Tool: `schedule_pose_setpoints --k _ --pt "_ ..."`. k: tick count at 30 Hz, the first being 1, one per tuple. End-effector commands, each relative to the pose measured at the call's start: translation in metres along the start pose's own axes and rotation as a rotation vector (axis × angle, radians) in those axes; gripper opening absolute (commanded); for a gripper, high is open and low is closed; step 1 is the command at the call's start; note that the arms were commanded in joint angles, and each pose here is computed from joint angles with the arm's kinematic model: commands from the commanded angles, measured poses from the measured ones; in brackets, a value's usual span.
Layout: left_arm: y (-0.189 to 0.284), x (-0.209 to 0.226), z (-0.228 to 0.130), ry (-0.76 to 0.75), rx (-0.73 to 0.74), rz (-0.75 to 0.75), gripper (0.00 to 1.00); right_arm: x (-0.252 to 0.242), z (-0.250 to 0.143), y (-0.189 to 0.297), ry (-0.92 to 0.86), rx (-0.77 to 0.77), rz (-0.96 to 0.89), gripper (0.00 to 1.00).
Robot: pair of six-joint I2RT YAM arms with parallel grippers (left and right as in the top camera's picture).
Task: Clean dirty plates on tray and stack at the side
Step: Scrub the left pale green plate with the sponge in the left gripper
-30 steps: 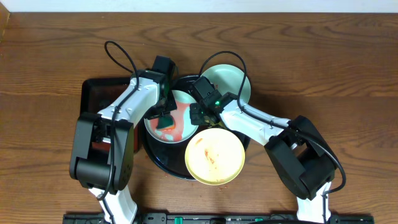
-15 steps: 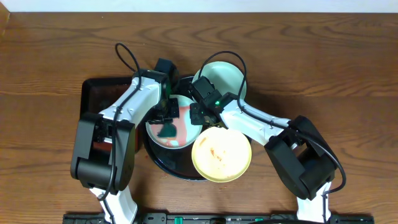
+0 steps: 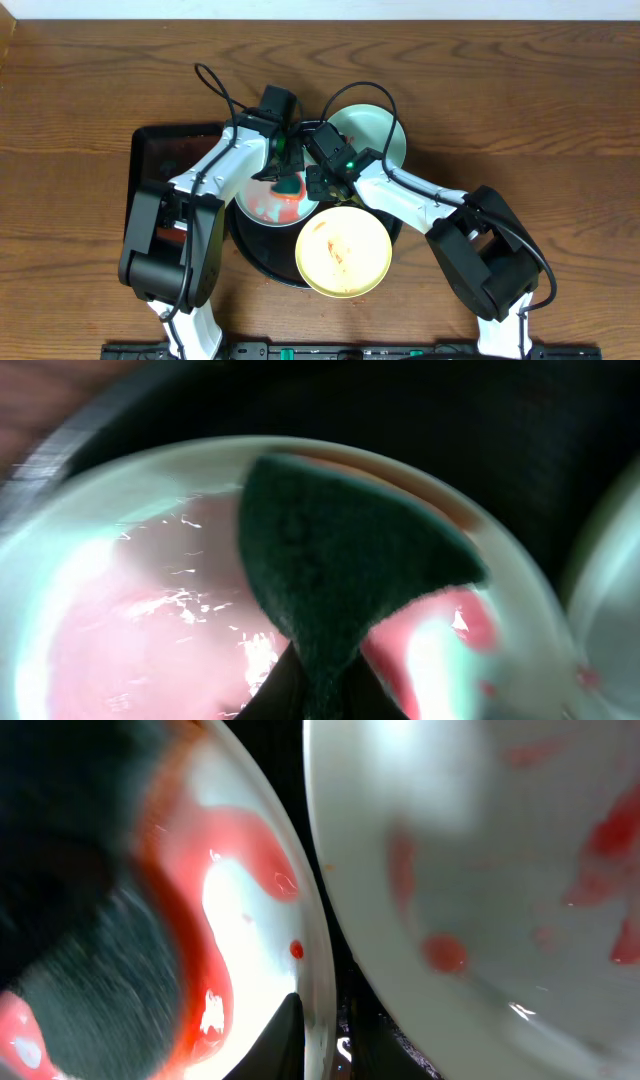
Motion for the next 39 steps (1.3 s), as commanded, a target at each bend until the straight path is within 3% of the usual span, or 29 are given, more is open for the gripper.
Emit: schedule_pose_setpoints --k 1,6,9,13,17,20,29,33,39 --pt "0.004 0.065 0.01 0.149 -0.104 0.401 0.07 -0.011 -0.009 -0.012 0.019 0.015 -0.057 0.15" --pt "0.007 0.073 -0.005 0.133 -0.038 0.451 0.08 -0.01 -0.008 -0.012 0.02 0.012 -0.053 0.15" --pt "0.005 0.067 -0.023 0.109 0.056 0.407 0.08 -0.01 -0.008 -0.012 0.02 0.011 -0.052 0.14" --pt "-0.001 0.034 -0.047 -0.018 0.211 0.171 0.08 -0.01 -0.008 -0.012 0.02 0.011 -0.052 0.15" --pt "0.003 -0.017 -0.061 -0.168 0.29 -0.193 0.07 -0.01 -0.008 -0.012 0.02 0.01 -0.051 0.14" --pt "0.007 -0.035 -0.062 -0.2 0.288 -0.321 0.07 -0.01 -0.008 -0.012 0.02 0.011 -0.052 0.14" --pt "0.002 -0.046 -0.022 -0.223 0.102 -0.355 0.08 -0.011 -0.009 -0.012 0.019 0.017 -0.058 0.15" --pt "-0.005 -0.027 -0.002 -0.132 0.024 -0.199 0.07 -0.012 -0.01 -0.012 0.019 0.021 -0.061 0.14" --pt "-0.001 0.052 0.002 0.15 -0.053 0.314 0.07 -0.012 -0.01 -0.012 0.019 0.021 -0.062 0.15"
Point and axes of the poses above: each gripper's point midway between its finger pads, its own y axis back along the fingers, its own x axis along the line the jaws close on, z = x × y, the point moved 2 cm from there along y, back along the fingers, and after that the axes turned 10 degrees about -y, right-handed, at the moved point
